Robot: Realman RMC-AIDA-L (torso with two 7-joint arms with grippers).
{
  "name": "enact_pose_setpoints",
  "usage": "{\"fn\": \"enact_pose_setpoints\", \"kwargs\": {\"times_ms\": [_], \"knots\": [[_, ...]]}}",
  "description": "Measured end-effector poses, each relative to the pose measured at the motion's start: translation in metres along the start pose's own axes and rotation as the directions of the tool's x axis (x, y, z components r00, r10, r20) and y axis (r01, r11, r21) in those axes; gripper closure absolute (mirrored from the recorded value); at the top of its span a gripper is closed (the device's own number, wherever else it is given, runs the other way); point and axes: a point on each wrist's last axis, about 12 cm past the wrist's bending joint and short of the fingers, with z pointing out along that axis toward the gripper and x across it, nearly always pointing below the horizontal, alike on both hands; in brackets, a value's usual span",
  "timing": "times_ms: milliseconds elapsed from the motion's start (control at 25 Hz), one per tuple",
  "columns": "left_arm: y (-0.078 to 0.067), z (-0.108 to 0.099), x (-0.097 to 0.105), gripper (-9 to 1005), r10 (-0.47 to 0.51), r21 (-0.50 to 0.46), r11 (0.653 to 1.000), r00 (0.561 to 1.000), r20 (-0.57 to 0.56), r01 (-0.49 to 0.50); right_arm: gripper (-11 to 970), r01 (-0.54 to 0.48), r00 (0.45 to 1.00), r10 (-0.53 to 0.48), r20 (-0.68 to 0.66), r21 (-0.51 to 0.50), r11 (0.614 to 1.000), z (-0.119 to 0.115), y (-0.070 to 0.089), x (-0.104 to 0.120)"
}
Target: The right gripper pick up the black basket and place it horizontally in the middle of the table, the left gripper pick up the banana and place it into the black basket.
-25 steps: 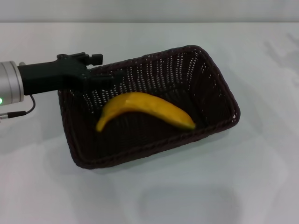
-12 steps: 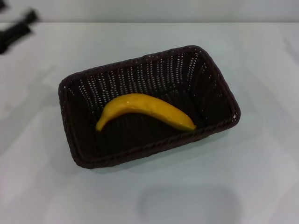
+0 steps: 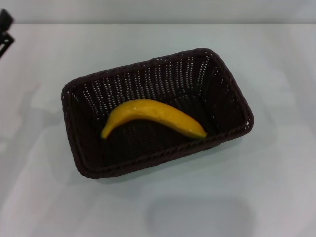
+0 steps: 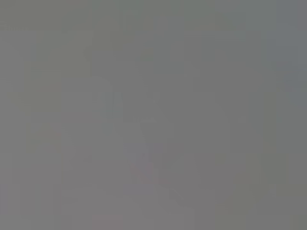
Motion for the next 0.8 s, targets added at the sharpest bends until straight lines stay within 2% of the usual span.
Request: {"fn": "enact_pose_setpoints", "kwargs": {"times_ms": [120,280,640,800], "knots": [[-0.004,-0.009,0.002,102,0.043,-0.076,0.996,0.999,0.012,-0.042,178,0.011,1.000,-0.011,-0.007,0.031,0.999,-0.008,-0.008,0.003],[0.000,-0.020,0.005,103,0.055,-0.160,0.986,0.998,-0.019,-0.058,178,0.008,1.000,-0.008,0.001,0.026,1.000,-0.017,-0.011,0.005],[0.039,-0.046,0.013,108,0.083,-0.342,0.929,0.980,-0.179,-0.141,178,-0.012,1.000,0.012,-0.019,0.008,1.000,-0.029,-0.010,0.014],[0.046,-0.057,0.014,108,0.082,-0.377,0.913,0.975,-0.206,-0.156,178,-0.044,0.999,0.044,-0.015,0.038,0.998,-0.039,-0.016,0.021]]}}
